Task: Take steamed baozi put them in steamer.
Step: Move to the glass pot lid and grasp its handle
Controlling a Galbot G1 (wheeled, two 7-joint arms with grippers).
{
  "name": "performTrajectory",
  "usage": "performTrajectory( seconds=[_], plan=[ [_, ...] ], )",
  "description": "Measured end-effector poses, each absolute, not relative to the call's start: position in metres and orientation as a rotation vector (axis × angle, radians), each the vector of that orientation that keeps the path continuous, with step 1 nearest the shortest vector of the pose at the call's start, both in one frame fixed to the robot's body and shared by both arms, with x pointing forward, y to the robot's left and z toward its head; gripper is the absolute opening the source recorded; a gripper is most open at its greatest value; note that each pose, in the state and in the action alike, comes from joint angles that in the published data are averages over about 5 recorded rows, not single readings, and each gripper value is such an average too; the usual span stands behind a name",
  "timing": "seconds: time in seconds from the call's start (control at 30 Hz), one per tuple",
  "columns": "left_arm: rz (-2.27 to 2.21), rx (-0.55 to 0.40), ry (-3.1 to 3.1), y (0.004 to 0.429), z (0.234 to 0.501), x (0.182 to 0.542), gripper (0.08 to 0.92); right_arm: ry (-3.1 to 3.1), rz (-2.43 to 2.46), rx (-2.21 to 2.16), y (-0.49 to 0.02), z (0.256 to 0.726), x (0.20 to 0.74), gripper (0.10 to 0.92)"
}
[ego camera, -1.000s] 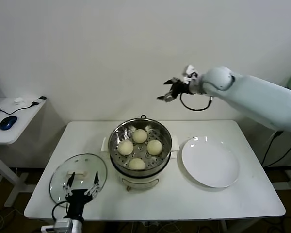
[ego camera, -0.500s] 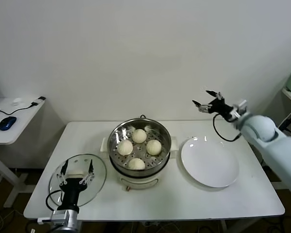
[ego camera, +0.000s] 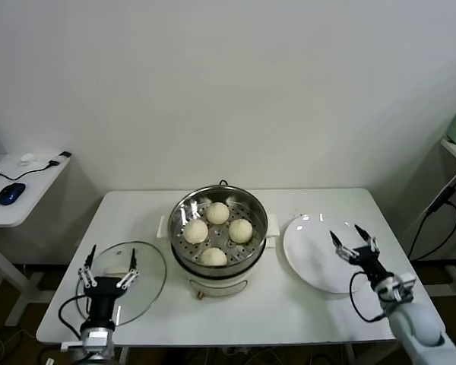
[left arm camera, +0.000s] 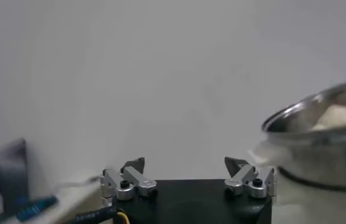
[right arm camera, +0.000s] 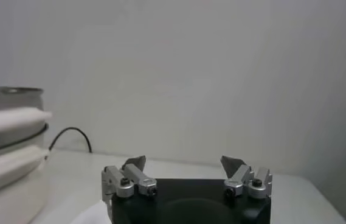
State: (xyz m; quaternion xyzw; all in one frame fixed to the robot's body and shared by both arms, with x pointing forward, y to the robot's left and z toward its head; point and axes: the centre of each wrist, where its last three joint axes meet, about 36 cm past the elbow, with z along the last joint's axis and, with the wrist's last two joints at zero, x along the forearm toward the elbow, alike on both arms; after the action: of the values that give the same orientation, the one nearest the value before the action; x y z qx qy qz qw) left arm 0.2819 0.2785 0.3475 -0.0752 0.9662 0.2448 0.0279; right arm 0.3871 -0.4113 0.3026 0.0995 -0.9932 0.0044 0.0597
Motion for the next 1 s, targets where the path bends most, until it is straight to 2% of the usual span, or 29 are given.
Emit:
performTrajectory(
  seconds=[0.13,0.47,1.0],
  plan=[
    [1.128,-0.232,2.846,0.297,0.332,0.281,0.823,-2.993,-0.023,0.233,-0.403,0.282,0.360,0.823],
    [1.916,-0.124,2.470,0.325,0.288,0.276,0.823,-2.970,-0.041,0.149,-0.377,0.259,0.327,0.823],
    [2.288,-0.097,2.277,0.337,0.253,0.280,0.823,-2.966,-0.007,0.083,-0.370,0.260,0.317,0.823]
  ],
)
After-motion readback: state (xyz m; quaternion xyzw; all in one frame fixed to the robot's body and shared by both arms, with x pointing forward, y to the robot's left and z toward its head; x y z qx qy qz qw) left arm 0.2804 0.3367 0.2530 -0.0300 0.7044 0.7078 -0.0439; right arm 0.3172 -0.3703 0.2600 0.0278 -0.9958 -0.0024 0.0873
